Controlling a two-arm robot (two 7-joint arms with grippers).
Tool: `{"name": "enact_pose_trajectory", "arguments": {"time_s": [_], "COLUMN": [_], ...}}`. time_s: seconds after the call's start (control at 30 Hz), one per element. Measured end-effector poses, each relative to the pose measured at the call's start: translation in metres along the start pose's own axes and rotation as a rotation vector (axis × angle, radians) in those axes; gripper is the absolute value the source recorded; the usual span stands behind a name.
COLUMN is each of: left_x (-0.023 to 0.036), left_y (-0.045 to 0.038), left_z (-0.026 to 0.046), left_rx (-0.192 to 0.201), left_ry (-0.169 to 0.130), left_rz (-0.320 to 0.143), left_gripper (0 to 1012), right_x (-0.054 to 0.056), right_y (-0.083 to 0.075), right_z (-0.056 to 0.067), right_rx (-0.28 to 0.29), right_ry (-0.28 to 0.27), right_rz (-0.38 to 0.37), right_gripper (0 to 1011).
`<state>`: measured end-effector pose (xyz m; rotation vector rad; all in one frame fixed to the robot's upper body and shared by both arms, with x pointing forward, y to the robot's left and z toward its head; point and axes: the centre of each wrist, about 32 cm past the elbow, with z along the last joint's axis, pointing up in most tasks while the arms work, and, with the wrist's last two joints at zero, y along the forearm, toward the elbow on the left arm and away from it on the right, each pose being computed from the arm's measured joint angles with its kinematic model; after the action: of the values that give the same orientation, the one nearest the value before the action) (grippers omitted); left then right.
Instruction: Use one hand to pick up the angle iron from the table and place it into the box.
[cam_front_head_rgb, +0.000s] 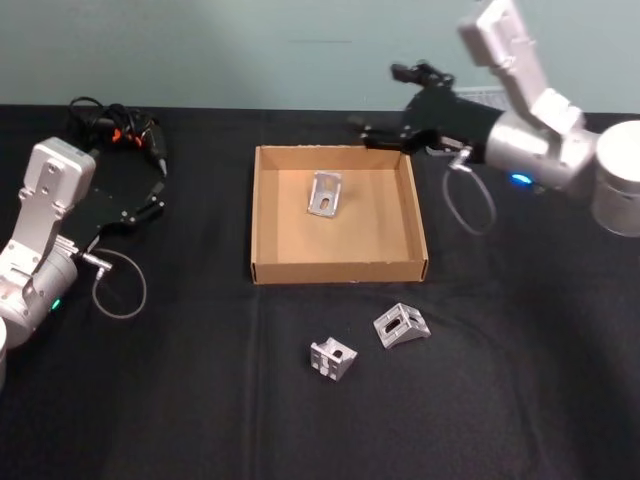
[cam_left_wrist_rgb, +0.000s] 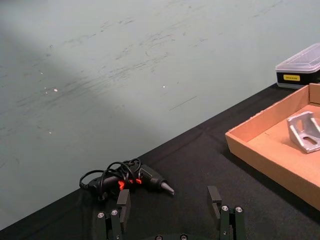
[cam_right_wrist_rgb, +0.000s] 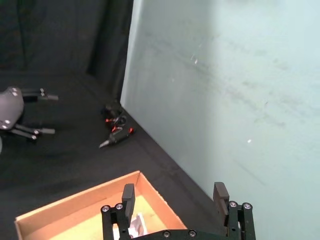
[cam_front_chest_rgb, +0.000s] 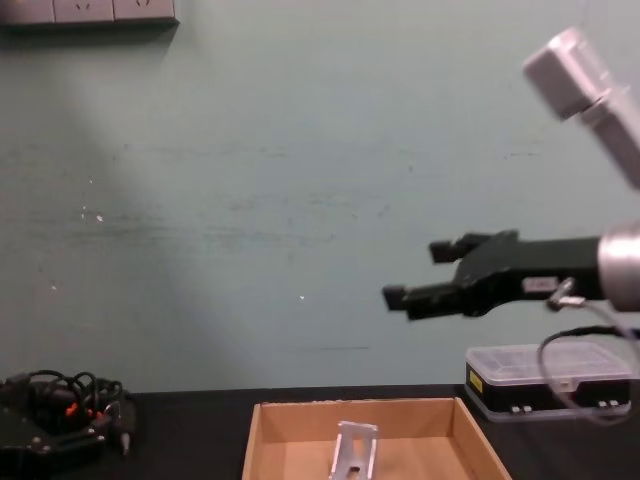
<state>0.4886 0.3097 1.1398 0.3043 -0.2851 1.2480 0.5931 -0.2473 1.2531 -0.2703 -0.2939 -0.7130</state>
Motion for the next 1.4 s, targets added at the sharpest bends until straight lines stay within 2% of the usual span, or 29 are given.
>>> {"name": "enact_pose_trajectory", "arguments": {"time_s": [0.27, 0.43, 0.73, 1.0, 1.4], "left_x": [0.0000, 0.0000, 0.0000, 0.0000, 0.0000], "left_y": [0.0000, 0.0000, 0.0000, 0.0000, 0.0000], "left_z": [0.0000, 0.0000, 0.0000, 0.0000, 0.0000], "left_rx": [0.000, 0.000, 0.000, 0.000, 0.000], "left_ry": [0.000, 0.000, 0.000, 0.000, 0.000], "left_rz": [0.000, 0.000, 0.000, 0.000, 0.000], "left_gripper": [1000, 1000, 1000, 1000, 1000], "right_x": [-0.006, -0.012, -0.017, -0.016, -0.006], "right_y": [-0.044, -0.069, -0.099, -0.108, -0.106], "right_z": [0.014, 0.016, 0.016, 0.009, -0.006], "right_rx": [0.026, 0.001, -0.054, -0.116, -0.229], "right_ry": [-0.009, 0.000, 0.030, 0.052, 0.051], "right_rz": [0.014, 0.050, 0.154, 0.278, 0.428], "right_gripper": [1000, 1000, 1000, 1000, 1000]}}
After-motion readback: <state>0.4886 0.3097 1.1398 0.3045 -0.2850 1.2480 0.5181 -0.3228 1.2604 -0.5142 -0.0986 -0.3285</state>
